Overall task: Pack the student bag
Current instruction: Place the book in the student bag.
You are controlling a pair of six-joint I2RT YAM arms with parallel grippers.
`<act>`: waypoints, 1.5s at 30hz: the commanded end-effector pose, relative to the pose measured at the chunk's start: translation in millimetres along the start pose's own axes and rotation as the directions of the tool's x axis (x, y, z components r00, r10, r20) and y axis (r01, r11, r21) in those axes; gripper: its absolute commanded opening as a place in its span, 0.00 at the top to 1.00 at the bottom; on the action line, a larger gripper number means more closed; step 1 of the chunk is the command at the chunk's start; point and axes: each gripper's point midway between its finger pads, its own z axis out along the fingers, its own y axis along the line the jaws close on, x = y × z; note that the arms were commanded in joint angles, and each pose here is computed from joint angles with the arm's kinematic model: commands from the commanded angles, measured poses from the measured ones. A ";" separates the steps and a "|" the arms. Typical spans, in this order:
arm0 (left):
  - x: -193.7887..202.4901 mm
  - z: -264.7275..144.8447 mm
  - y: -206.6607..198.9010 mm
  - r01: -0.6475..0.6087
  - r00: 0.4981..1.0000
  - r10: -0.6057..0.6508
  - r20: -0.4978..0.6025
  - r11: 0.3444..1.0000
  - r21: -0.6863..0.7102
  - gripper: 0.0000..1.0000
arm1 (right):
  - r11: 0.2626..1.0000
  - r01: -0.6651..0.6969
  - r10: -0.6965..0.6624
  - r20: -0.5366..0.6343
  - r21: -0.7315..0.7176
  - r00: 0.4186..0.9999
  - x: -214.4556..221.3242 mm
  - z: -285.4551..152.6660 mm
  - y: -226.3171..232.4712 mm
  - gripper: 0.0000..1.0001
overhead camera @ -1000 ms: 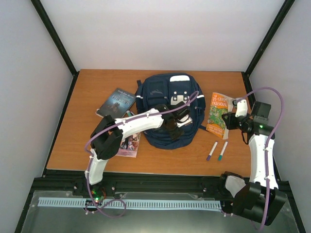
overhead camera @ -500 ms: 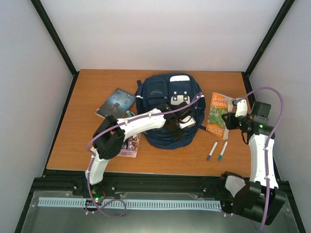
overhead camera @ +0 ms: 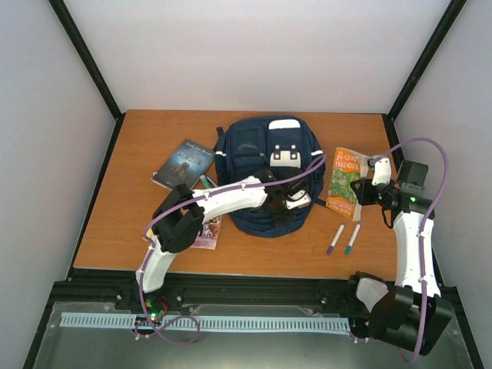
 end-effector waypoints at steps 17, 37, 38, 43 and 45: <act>1.4 11.1 2.8 -0.102 0.993 0.089 -0.073 0.975 -0.199 0.59 | 0.999 0.031 -0.030 0.057 -0.018 0.998 -14.0 -3.5 2.1 0.97; -76.4 -140.3 49.3 0.030 0.963 0.091 0.255 0.899 -0.436 0.99 | 0.946 -0.145 0.147 -0.015 -0.290 0.989 -53.8 -31.7 48.6 0.97; -78.5 -145.1 52.1 0.043 0.959 0.087 0.270 0.896 -0.442 0.99 | 0.939 -0.155 0.155 -0.023 -0.306 0.988 -55.7 -36.5 53.5 0.97; -88.8 -174.1 71.8 0.126 0.933 0.061 0.356 0.868 -0.480 0.99 | 0.901 -0.226 0.208 -0.090 -0.370 0.974 -48.6 -49.6 72.5 0.97; -92.0 -185.6 81.0 0.162 0.920 0.051 0.389 0.854 -0.495 0.99 | 0.882 -0.270 0.234 -0.138 -0.386 0.962 -38.3 -48.0 76.3 0.97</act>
